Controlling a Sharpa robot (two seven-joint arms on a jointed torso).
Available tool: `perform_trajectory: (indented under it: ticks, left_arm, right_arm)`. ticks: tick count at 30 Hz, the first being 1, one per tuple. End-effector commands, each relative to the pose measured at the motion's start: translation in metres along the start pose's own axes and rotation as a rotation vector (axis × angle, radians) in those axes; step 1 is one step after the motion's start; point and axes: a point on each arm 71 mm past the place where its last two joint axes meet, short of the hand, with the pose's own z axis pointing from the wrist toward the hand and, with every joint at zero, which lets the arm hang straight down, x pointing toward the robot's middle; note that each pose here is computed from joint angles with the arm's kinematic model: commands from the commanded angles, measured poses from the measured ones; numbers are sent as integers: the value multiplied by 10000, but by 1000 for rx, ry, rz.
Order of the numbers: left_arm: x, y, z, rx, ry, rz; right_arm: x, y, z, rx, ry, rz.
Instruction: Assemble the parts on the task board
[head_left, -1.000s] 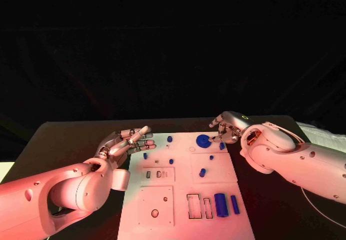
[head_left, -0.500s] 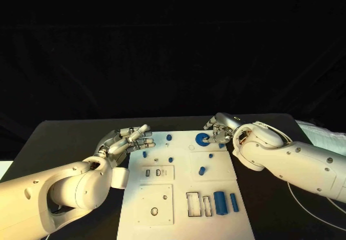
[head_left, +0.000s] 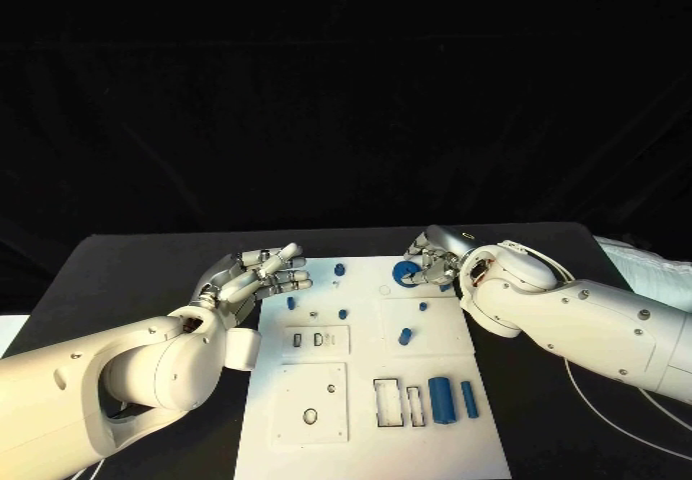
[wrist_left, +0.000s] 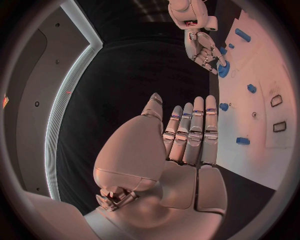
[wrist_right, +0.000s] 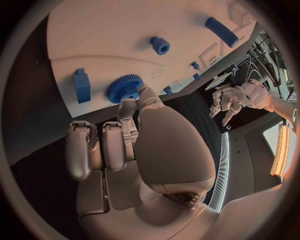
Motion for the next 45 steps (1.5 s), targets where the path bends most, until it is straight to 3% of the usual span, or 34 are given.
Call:
perform_trajectory:
  ticks: [1, 45]
  left_arm:
    - [20, -13, 6, 12, 16, -9]
    - [-10, -19, -2, 13, 6, -5]
  right_arm:
    - [26, 11, 4, -1, 14, -22]
    - [28, -8, -30, -8, -9, -61]
